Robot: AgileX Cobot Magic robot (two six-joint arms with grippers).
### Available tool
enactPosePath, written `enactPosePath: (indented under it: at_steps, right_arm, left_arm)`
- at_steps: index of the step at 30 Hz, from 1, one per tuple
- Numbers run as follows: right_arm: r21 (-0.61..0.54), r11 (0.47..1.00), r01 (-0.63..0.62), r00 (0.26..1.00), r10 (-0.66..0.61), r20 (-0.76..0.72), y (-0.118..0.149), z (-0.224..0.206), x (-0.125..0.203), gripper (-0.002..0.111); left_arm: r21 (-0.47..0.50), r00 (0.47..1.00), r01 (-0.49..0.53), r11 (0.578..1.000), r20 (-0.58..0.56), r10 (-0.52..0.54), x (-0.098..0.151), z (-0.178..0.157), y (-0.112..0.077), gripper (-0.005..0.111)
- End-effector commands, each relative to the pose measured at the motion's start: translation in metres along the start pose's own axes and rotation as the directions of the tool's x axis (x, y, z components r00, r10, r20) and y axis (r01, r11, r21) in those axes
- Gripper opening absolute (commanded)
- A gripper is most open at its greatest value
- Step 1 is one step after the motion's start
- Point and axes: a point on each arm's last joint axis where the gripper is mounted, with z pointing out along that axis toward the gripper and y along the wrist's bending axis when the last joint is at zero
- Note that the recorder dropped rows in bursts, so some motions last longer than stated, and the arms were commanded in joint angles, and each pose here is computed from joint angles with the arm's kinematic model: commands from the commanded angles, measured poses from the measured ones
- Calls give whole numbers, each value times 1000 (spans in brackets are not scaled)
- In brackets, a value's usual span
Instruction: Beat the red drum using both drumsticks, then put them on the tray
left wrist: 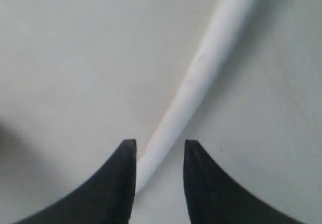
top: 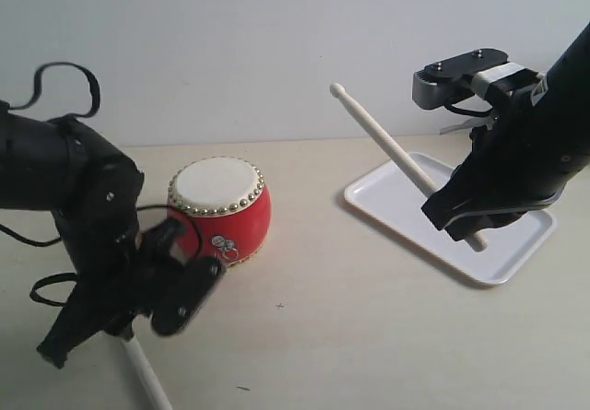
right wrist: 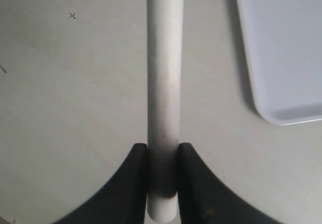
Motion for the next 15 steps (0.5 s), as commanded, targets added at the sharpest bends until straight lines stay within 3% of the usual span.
enactPosePath:
  at_steps: [1,2,5,6,8,10,11,12,13,14,15]
  right_arm:
    - [9,1000,4,1000,-5,17,-1,-2,-1,0]
    - [7,1000,3,1000,-3,17,-1,-2,-1,0]
    - [3,1000,-2,1000,2,21,-1,-2,-1,0]
    - [0,1000,-5,1000,5,24,0,-2,-1,0]
    - [-2,1000,-8,999,8,32,0,-2,-2,0]
    - [-3,1000,-11,999,11,41,0,-2,-3,0]
    - [-3,1000,-11,999,11,44,0,-2,-3,0]
    - [-1,1000,-11,999,11,48,0,-2,-3,0]
    - [-1,1000,-11,999,11,50,0,-2,-4,0]
    - [-1,1000,-11,999,11,50,0,-2,-4,0]
    - [-1,1000,-11,999,11,48,0,-2,-3,0]
  left_arm:
    - [-140,839,544,828,81,-538,10,-48,10,33]
    - [-152,729,684,713,131,-672,13,-62,11,33]
    - [-121,426,905,409,233,-874,17,-85,11,33]
    - [-89,286,958,273,257,-923,18,-91,10,33]
    - [-2,-59,998,-61,265,-962,21,-95,6,33]
    - [67,-417,909,-412,188,-889,22,-94,0,33]
    - [71,-529,848,-524,140,-837,21,-91,-2,33]
    - [69,-623,782,-619,80,-778,19,-88,-6,33]
    - [70,-671,740,-668,31,-740,16,-85,-7,33]
    - [87,-694,716,-692,-19,-720,11,-82,-8,33]
    - [140,-727,663,-736,-114,-677,1,-78,-7,33]
